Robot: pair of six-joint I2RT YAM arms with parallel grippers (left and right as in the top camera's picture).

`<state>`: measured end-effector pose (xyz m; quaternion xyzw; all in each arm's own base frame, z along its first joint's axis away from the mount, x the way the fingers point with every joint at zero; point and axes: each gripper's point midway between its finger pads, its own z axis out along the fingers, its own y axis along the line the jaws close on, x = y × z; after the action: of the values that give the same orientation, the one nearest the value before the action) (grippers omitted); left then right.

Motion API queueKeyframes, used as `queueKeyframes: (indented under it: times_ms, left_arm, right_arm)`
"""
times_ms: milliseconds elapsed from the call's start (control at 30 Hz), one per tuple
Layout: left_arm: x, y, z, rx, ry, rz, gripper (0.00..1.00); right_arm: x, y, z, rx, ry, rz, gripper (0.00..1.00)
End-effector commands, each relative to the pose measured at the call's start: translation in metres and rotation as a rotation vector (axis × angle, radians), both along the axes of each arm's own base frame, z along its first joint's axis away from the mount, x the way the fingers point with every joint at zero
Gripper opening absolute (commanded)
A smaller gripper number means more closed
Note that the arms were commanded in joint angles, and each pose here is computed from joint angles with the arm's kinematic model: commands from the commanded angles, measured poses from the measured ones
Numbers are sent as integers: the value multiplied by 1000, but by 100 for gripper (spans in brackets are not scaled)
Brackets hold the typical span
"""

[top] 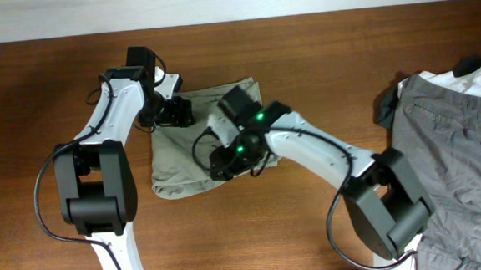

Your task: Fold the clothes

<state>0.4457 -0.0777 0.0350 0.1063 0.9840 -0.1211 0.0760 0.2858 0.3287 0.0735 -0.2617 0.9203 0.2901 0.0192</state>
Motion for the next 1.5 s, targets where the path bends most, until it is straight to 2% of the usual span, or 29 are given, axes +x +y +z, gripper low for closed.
queueKeyframes:
  times_ms: [0, 33, 133, 200, 267, 300, 333, 367, 400, 467, 500, 533, 567, 600, 633, 700, 733, 833, 900, 967, 1100, 1133, 1233, 1267, 1333, 1367, 1400, 1467]
  left_arm:
    - [0, 2, -2, 2, -1, -15, 82]
    - [-1, 2, -2, 2, 2, -15, 83]
    - [-4, 5, -2, 3, 18, -7, 84]
    - [-4, 10, -2, 3, 22, 3, 86]
    - [-4, 15, -2, 3, 24, 14, 87]
    - [-5, 17, -2, 3, 30, 19, 87]
    - [-7, 19, -3, 4, 42, 25, 87]
    - [-8, 21, -1, -2, 49, 30, 87]
    - [-6, 15, 7, -59, 44, 28, 87]
    - [4, -19, 36, -270, -28, -94, 86]
    - [7, -40, 52, -383, -73, -164, 86]
    - [6, -54, 58, -430, -108, -232, 85]
    - [5, -60, 56, -417, -124, -285, 80]
    - [2, -67, 51, -403, -129, -330, 64]
    - [-2, -76, 45, -386, -128, -382, 50]
    - [-10, -87, 17, -307, -79, -437, 9]
    - [-14, -93, 6, -303, -52, -448, 1]
    - [-22, -97, -38, -287, 34, -455, 0]
    - [-13, -87, -53, -270, 24, -430, 0]
    - [10, -80, -44, -272, -30, -351, 1]
    - [54, -55, 13, -281, -109, -224, 17]
    - [56, -47, 31, -280, -107, -209, 27]
    - [38, -28, 81, -277, -23, -162, 43]
    - [23, -17, 101, -247, 26, -139, 44]
    - [9, -6, 116, -194, 67, -126, 45]
    - [4, 2, 124, -146, 74, -113, 48]
    - [1, 16, 139, -56, 49, -55, 50]
    - [-11, 14, 168, -39, 1, -32, 51]
  right_arm:
    - [6, 14, 6, 37, -42, -5, 7]
    - [13, 5, 4, 7, -45, -44, 4]
    - [29, -54, 5, -157, -43, -169, 4]
    - [25, -99, 1, -311, -8, -229, 4]
    - [16, -119, -4, -386, 36, -229, 4]
    - [13, -131, -6, -442, 36, -223, 16]
    - [13, -148, -7, -526, 22, -246, 34]
    - [15, -168, -7, -617, 21, -326, 36]
    - [17, -177, -1, -615, 28, -367, 35]
    - [24, -174, 19, -521, 18, -403, 32]
    - [30, -162, 32, -425, -12, -371, 31]
    - [32, -150, 41, -349, -28, -346, 31]
    - [34, -137, 48, -269, -26, -333, 31]
    - [35, -128, 51, -221, -18, -325, 28]
    - [37, -116, 49, -172, -12, -310, 19]
    - [41, -102, 33, -163, 8, -316, 5]
    - [41, -96, 21, -180, 34, -329, 4]
    - [32, -89, -25, -260, 157, -376, 4]
    - [21, -92, -60, -339, 268, -417, 4]
    - [8, -101, -79, -405, 348, -426, 4]
    - [2, -105, -77, -424, 378, -433, 4]
    - [1, -102, -72, -392, 376, -389, 4]
    - [12, -101, -27, -294, 262, -259, 4]
    - [23, -99, 9, -239, 165, -232, 4]
    - [32, -98, 39, -206, 71, -232, 4]
    - [40, -101, 62, -194, -9, -246, 5]
    - [47, -105, 84, -194, -86, -271, 5]
    - [50, -113, 99, -208, -147, -292, 5]
